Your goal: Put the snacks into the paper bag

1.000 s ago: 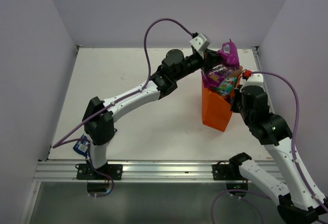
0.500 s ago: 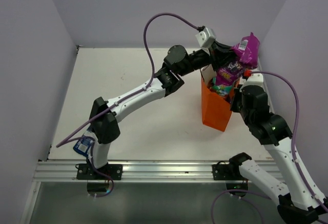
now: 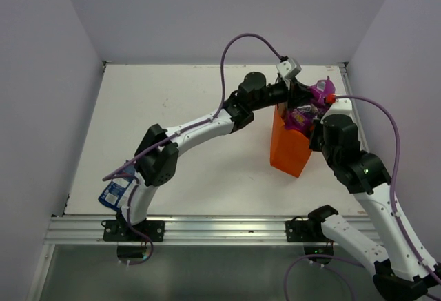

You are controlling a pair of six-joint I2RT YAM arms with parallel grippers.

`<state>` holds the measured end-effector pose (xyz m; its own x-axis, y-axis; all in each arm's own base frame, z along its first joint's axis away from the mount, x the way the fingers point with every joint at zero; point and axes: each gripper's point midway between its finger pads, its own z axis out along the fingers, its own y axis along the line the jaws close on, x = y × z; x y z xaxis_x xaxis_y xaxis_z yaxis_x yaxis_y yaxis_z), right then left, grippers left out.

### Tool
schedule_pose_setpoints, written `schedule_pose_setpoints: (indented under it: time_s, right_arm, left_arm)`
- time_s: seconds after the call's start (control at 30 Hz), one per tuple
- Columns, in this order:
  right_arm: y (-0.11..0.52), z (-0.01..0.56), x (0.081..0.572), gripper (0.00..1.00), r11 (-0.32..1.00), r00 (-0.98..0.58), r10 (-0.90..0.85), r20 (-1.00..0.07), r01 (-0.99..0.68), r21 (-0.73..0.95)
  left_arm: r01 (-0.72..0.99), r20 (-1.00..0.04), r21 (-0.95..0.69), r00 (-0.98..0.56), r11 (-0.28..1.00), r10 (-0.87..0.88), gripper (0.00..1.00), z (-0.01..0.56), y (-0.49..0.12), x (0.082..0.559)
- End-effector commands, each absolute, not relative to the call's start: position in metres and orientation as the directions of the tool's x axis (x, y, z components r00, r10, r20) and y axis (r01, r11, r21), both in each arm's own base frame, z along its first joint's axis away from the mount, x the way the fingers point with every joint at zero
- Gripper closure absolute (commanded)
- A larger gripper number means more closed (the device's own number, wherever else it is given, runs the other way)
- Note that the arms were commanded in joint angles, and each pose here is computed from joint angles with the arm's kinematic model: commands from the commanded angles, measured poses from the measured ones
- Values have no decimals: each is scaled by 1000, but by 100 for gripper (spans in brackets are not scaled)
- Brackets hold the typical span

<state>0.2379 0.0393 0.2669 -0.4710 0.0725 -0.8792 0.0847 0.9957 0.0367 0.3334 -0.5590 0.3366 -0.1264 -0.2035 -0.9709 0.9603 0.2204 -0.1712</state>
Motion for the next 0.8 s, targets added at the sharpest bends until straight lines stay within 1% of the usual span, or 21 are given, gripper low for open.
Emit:
schedule_pose_setpoints:
  time_s: [0.0,0.1,0.2,0.4,0.6,0.73,0.77]
  right_arm:
    - [47,271,242,100,998,-452,67,-889,49,50]
    - [47,272,242,100,998,-451,67,-890,49,51]
    - [47,271,242,100,998,-452,67,-889,49,50]
    - [46,270,242,100,998,-454,66,-888,50,48]
    - [47,272,242,100,998,-451,67,-890,48,50]
    - [47,272,241,100,997,-449,69,-891,46,54]
    - [47,272,241,100,998,-449,67,-891,45,52]
  left_arm:
    - [966,-956,-83,-8,245,-294,100,383,-549,340]
    - [953,-969,-94,-21,290,-244,100,353,-549,349]
    - [943,-974,-97,-24,320,-225,100,339,-545,352]
    - [923,-975,-91,-6,374,-223,100,340,-539,360]
    - [921,-973,-94,-5,378,-230,100,341,-541,356]
    - [893,-987,-44,31,448,-159,100,323,-545,364]
    - [886,-990,-38,29,463,-136,100,311,-545,366]
